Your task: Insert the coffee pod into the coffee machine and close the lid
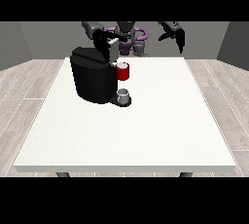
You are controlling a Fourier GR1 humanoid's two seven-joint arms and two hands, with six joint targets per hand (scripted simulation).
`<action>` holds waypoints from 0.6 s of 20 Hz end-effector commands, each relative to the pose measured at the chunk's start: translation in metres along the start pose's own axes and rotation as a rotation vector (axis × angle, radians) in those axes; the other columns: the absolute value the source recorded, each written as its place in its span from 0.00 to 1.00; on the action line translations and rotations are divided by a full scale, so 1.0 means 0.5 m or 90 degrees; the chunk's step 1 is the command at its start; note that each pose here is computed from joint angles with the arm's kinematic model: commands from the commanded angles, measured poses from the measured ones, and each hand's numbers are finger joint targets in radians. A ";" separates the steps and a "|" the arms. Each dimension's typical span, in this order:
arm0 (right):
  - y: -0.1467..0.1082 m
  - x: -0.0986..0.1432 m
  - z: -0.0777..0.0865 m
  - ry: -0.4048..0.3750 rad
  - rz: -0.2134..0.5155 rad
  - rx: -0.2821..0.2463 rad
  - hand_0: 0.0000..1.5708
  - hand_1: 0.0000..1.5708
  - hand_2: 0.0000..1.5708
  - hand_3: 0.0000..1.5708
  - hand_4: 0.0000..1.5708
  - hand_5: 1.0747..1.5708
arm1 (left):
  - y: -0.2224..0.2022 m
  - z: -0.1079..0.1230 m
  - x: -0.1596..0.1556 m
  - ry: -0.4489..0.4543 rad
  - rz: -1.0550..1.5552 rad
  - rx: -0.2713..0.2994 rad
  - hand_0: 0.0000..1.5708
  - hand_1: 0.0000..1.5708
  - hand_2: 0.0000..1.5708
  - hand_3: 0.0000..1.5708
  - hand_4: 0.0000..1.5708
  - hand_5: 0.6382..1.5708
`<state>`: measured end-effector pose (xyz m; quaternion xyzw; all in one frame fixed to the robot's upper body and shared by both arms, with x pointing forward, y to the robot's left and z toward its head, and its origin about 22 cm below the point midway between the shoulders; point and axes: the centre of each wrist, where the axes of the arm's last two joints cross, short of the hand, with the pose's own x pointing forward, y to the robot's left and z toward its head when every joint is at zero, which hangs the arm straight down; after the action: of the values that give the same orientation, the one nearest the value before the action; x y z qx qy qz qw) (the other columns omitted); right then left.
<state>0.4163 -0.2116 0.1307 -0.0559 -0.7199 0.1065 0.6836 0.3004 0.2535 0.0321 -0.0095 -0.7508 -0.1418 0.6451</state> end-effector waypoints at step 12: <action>0.047 0.192 -0.020 -0.133 0.111 0.010 0.00 0.00 0.00 0.00 0.15 1.00 | -0.027 -0.053 0.044 -0.065 0.002 -0.061 0.00 0.00 0.00 0.00 0.25 1.00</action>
<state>0.4202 -0.2209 0.1810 -0.1521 -0.7063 0.1217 0.6806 0.3145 0.2367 0.0463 -0.0348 -0.7693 -0.1653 0.6162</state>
